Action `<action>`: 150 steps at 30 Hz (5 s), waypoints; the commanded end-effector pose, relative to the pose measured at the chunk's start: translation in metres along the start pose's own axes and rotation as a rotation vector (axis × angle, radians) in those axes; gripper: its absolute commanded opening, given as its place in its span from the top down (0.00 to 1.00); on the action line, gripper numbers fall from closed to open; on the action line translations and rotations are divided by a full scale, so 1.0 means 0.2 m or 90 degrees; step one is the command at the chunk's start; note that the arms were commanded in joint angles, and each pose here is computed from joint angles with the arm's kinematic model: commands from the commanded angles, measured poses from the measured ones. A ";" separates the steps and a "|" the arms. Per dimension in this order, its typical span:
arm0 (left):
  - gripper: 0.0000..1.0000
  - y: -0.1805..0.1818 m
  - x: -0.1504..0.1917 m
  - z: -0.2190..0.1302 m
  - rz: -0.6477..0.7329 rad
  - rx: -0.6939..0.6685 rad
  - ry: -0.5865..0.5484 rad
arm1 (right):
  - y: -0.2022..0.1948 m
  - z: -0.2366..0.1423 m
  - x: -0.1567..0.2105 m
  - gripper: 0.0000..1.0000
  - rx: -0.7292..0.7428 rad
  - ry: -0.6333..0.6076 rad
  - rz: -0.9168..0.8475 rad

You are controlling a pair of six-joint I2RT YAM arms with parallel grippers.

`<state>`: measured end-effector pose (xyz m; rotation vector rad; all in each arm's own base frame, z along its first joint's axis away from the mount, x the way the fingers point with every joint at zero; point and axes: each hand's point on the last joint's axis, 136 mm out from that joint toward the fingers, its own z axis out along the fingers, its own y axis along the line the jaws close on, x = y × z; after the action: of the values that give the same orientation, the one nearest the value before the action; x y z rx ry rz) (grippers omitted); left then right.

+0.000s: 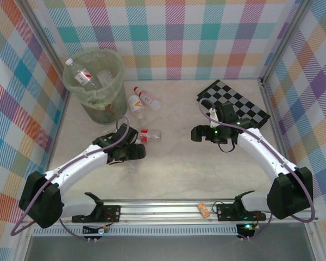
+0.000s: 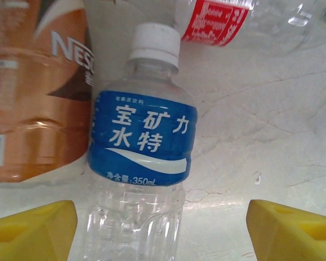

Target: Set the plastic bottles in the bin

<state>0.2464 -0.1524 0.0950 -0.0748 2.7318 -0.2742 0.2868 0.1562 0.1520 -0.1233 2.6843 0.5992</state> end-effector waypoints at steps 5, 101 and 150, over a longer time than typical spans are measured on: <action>0.21 0.02 0.04 0.11 -0.010 -0.048 0.005 | 0.03 -0.01 -0.04 0.01 -0.018 -0.011 -0.002; 0.22 0.52 -1.89 -0.49 -0.140 -0.007 -0.390 | 0.04 -0.18 0.16 0.01 -0.020 0.021 0.009; 0.11 -0.09 -0.67 -1.07 0.195 -0.093 -0.379 | 0.06 -0.18 -0.03 0.01 -0.029 -0.071 0.073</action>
<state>0.3029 -0.1280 0.3601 0.2427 2.0783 0.0298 0.2735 0.1529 0.1835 0.0085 2.6255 0.6691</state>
